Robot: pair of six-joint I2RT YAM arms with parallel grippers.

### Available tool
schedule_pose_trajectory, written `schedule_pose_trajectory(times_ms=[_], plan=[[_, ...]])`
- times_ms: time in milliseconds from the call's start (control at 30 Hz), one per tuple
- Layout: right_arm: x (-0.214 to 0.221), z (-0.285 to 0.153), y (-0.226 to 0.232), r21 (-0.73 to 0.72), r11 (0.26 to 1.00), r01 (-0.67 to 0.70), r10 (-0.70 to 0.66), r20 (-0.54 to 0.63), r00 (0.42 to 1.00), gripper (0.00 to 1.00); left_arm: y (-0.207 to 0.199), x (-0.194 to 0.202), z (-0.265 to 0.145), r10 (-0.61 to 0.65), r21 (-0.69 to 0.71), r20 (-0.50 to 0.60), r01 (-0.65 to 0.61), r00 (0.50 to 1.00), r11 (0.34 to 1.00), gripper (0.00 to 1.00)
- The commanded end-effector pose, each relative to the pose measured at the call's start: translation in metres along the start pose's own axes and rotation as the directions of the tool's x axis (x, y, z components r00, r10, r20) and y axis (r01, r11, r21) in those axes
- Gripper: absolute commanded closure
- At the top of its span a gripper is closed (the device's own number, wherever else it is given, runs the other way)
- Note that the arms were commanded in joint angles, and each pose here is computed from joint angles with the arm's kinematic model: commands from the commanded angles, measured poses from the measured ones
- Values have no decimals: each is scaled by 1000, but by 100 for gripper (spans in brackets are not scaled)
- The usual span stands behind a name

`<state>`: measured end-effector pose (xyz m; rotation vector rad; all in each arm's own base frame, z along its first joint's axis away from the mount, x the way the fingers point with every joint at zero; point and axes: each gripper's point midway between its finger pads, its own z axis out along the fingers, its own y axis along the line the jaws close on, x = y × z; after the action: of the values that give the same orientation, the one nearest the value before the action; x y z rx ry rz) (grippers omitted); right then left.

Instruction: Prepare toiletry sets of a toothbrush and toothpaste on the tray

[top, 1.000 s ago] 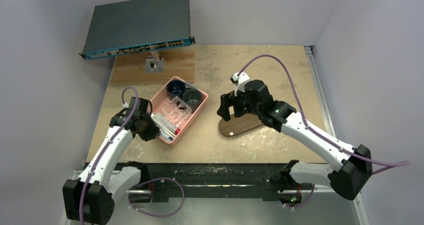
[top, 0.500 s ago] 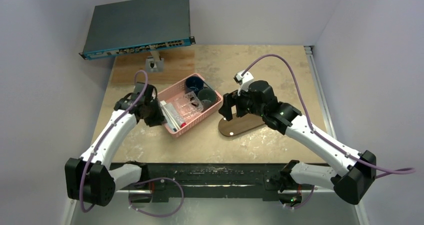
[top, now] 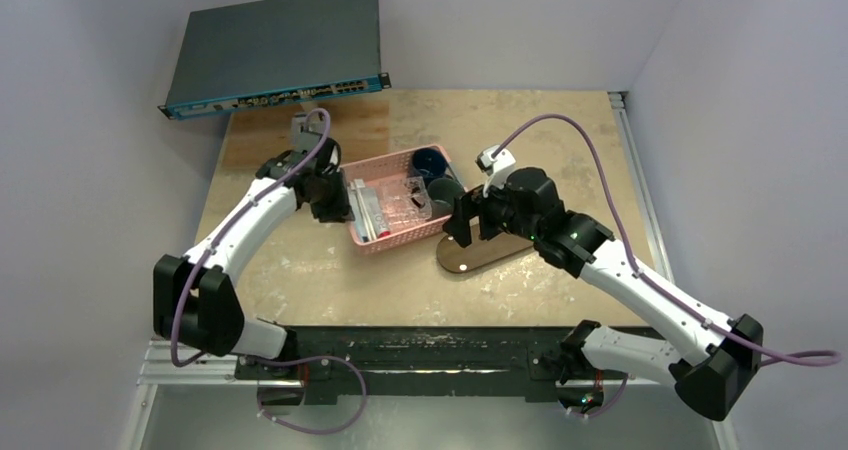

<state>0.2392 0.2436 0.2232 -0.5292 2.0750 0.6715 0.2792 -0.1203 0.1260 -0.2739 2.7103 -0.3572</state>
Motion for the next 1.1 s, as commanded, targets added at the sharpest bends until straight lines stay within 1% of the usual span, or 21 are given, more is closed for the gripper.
schedule_pose_trajectory(times_ms=[0,167,267,467,767,1067], plan=[[-2,-7,0,4,1000,-3,3,23,1000,12,-51,-32,-6,121,154,84,-133,989,979,100],[0,-10,0,3,1000,-4,4,24,1000,12,-75,-38,6,176,163,60,-184,983,969,100],[3,-12,0,3,1000,-7,6,24,1000,12,-82,-43,14,181,163,57,-188,982,969,100],[8,-16,0,-2,1000,-11,11,13,1000,12,-83,-58,27,181,127,91,-192,979,973,100],[15,-18,-4,24,999,-25,25,-7,1000,12,-100,-80,40,177,145,107,-192,978,971,100],[20,-21,-13,71,996,-50,51,-14,999,11,-101,-79,59,167,134,80,-176,983,975,100]])
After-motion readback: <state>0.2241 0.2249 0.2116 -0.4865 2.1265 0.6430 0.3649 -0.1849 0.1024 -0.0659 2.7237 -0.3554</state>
